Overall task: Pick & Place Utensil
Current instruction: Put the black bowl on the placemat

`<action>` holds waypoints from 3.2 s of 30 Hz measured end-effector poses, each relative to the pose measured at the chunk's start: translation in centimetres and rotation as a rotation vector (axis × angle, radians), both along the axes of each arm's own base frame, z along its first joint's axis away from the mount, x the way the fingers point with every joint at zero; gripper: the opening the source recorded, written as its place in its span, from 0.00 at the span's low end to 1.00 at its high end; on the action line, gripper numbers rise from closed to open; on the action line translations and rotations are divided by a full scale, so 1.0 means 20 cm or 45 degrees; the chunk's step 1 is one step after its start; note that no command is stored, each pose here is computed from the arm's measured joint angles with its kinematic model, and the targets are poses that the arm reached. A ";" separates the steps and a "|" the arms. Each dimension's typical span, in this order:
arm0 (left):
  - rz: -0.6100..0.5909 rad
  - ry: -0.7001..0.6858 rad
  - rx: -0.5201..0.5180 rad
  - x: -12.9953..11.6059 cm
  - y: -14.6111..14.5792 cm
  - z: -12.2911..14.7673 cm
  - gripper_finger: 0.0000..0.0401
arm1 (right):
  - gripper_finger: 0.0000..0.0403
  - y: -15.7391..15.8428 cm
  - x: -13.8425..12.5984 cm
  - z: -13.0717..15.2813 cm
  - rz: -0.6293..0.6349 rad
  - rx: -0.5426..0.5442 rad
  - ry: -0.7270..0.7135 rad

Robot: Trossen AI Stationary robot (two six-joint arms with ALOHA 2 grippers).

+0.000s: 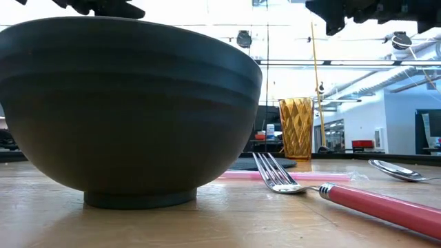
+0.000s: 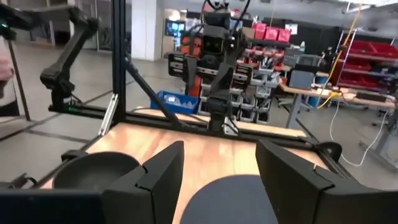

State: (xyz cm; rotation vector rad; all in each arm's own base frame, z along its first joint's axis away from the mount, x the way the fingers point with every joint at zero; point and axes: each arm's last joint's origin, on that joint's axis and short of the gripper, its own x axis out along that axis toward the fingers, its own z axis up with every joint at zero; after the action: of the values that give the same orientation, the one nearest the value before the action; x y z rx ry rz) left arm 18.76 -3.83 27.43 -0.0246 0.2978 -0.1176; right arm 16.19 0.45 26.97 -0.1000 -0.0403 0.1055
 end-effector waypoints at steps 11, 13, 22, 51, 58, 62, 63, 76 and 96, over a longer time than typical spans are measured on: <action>-0.050 0.116 -0.066 0.10 -0.12 -0.10 0.46 | 0.49 0.07 0.08 -0.09 0.079 0.041 0.170; -0.070 0.113 -0.055 0.11 -0.13 -0.11 0.46 | 0.49 0.09 0.10 -0.11 0.107 0.033 0.213; -0.068 0.202 -0.115 0.18 -0.19 -0.20 0.46 | 0.49 0.17 0.11 -0.21 0.034 0.082 0.432; -0.023 0.845 -0.030 0.60 -0.40 -0.31 0.46 | 0.49 0.28 0.02 -0.39 -0.136 0.111 0.505; -0.048 0.861 -0.096 0.62 -0.39 -0.34 0.46 | 0.49 0.28 0.01 -0.44 -0.133 0.116 0.487; -0.074 0.892 -0.125 0.65 -0.41 -0.39 0.46 | 0.49 0.28 0.01 -0.44 -0.126 0.101 0.463; -0.078 0.911 -0.126 0.65 -0.41 -0.41 0.46 | 0.49 0.27 0.01 -0.44 -0.125 0.093 0.462; -0.047 0.975 -0.118 0.66 -0.41 -0.46 0.42 | 0.49 0.28 0.01 -0.43 -0.120 0.084 0.438; -0.104 0.975 -0.111 0.66 -0.41 -0.46 0.04 | 0.49 0.28 0.01 -0.42 -0.110 0.050 0.400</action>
State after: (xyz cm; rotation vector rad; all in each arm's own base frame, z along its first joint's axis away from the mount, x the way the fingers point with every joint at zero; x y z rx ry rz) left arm 31.87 -12.10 18.21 -0.1458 1.0590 -0.2001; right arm 16.47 5.99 18.64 -0.0454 0.2751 0.0333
